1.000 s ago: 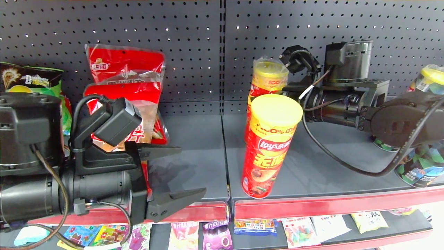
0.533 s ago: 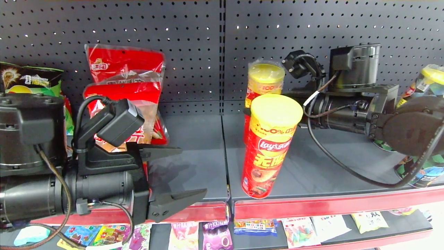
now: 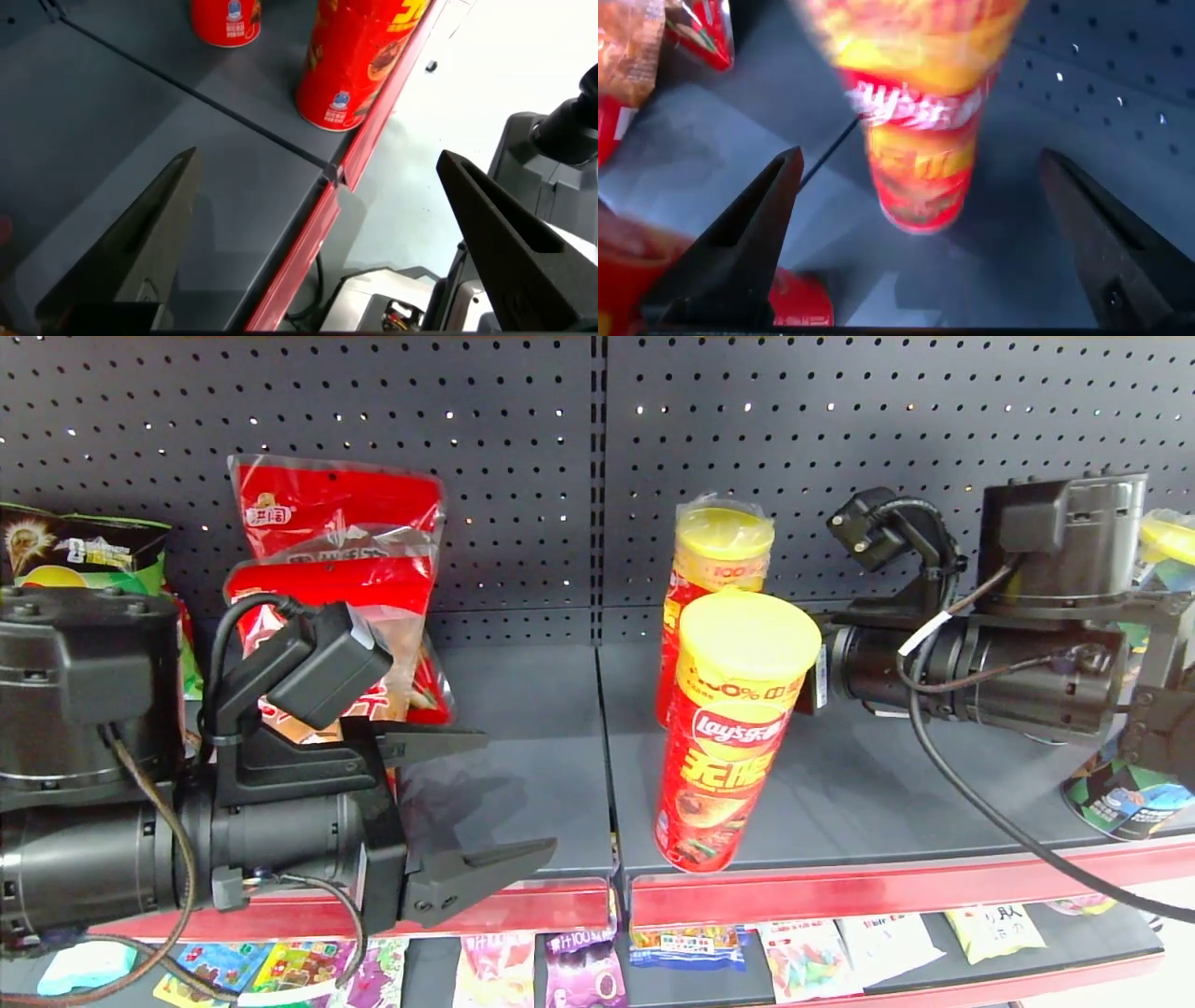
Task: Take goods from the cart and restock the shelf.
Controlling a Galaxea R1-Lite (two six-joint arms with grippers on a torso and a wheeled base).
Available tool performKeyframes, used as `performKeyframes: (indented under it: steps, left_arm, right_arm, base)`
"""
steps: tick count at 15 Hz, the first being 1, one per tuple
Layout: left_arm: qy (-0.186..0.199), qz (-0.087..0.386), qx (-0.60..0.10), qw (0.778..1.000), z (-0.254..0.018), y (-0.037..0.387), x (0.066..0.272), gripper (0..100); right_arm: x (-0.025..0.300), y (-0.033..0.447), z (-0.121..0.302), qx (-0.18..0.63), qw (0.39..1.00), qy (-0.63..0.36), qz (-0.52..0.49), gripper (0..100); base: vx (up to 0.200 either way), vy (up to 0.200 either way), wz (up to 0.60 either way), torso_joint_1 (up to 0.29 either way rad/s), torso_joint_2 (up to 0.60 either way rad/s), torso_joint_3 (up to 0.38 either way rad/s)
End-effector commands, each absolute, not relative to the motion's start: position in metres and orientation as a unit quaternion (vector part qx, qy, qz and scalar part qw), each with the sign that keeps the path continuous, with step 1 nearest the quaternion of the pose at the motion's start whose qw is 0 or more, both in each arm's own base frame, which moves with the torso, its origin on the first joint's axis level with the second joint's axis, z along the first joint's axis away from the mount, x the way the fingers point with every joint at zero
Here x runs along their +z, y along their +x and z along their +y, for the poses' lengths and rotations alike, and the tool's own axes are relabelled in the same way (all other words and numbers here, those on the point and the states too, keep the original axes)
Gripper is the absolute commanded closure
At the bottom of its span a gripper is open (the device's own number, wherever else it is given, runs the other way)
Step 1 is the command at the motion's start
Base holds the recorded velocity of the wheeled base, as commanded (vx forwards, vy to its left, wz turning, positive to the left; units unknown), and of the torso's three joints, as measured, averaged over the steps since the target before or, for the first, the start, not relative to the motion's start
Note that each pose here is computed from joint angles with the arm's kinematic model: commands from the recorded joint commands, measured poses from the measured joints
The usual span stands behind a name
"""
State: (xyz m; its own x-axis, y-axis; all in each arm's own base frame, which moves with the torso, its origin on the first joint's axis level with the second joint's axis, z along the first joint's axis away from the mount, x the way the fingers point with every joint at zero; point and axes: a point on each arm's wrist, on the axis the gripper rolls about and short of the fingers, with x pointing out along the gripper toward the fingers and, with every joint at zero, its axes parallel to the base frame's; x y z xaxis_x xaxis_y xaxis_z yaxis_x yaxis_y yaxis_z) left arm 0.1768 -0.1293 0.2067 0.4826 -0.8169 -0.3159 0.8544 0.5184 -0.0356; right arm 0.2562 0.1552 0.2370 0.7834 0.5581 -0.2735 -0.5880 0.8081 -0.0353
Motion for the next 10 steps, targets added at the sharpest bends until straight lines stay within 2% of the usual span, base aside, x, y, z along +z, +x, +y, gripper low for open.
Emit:
performKeyframes:
  steps: [1,10]
  left_arm:
    - [0.064,0.157,-0.486,0.858,-0.129,0.177,0.202,0]
    - [0.069,0.169,-0.481,0.857,-0.133,0.180,0.196,0]
  right_arm:
    - [0.243,0.243,0.147,0.301,0.945,-0.052,0.118,0]
    - [0.228,0.223,0.118,0.254,0.955,-0.058,0.143,0]
  base:
    - [0.000,0.000,0.00,0.000,0.00,0.000]
    - [0.000,0.000,0.00,0.000,0.00,0.000]
